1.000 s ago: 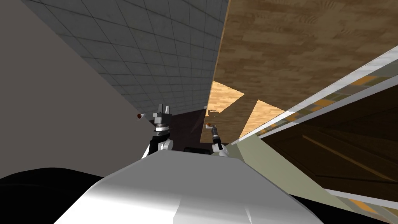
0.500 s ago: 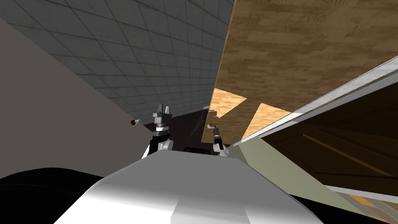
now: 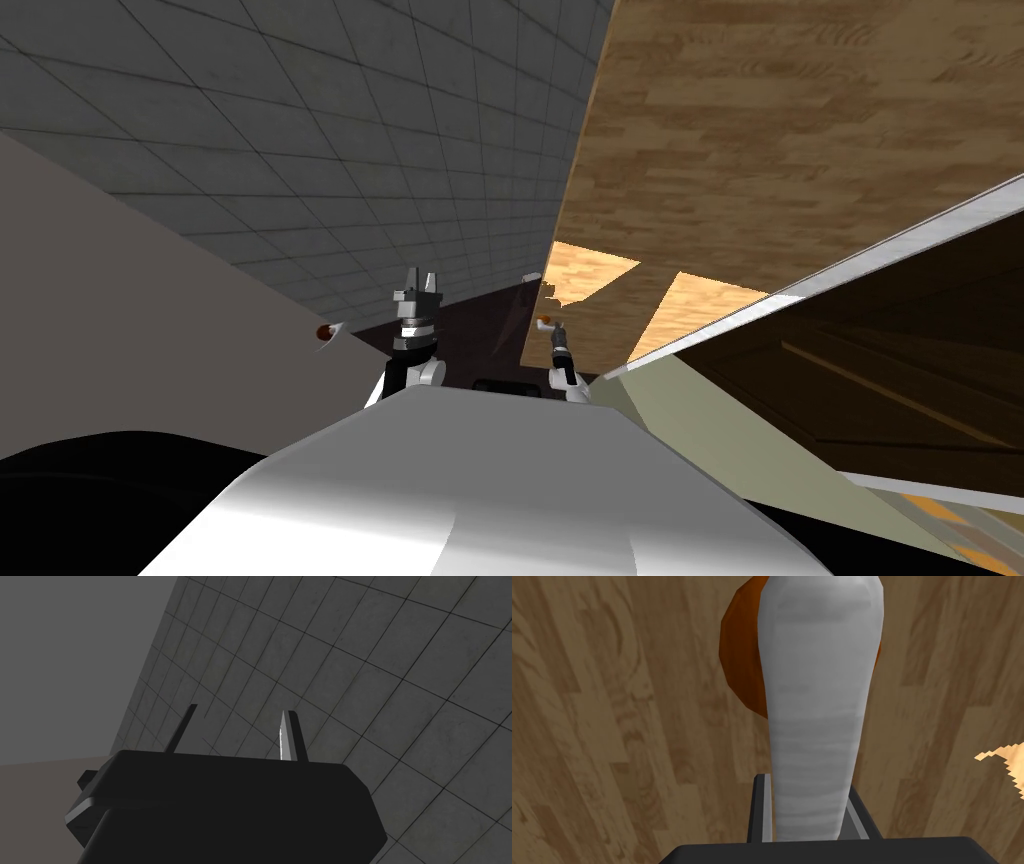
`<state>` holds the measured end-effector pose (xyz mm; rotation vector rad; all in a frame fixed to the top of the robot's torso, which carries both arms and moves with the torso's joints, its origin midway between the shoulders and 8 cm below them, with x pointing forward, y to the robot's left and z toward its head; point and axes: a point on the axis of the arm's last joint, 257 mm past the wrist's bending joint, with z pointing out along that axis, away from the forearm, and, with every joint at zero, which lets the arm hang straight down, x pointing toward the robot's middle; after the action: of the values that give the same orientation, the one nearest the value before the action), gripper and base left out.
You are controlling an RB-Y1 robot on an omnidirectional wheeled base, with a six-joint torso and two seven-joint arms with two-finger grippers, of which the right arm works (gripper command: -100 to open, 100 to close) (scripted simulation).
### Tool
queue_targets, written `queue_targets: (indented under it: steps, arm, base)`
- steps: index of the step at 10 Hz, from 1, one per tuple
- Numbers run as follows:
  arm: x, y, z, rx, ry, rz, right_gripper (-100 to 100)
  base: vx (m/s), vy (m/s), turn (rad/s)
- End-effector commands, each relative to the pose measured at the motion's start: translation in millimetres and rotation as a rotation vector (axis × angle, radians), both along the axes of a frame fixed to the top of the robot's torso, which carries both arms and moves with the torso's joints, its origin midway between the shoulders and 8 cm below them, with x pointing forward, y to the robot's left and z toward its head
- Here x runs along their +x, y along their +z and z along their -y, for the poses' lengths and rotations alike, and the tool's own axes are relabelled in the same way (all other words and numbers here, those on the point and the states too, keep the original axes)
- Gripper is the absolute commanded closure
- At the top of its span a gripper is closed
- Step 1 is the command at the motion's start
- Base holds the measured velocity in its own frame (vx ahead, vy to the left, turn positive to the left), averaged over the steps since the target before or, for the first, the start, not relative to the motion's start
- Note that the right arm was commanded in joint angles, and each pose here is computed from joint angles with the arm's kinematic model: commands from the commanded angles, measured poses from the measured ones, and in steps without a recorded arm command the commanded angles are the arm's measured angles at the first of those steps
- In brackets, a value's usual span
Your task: Push the door open
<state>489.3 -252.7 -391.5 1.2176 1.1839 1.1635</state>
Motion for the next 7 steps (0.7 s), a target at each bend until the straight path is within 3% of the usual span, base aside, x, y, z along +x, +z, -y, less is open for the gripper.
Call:
queue_targets:
  steps: [1,3,7]
  arm:
    - [-0.3,0.4,9.5,-0.003,-0.018,0.001,100]
    - [-0.4,0.5,12.3,-0.004,-0.024,0.001,100]
    - [-2.4,1.2,37.2,-0.001,-0.084,0.002,100]
  base:
    - [0.108,0.028,-0.056]
    - [0.145,0.063,-0.03]
    - [0.163,0.091,-0.052]
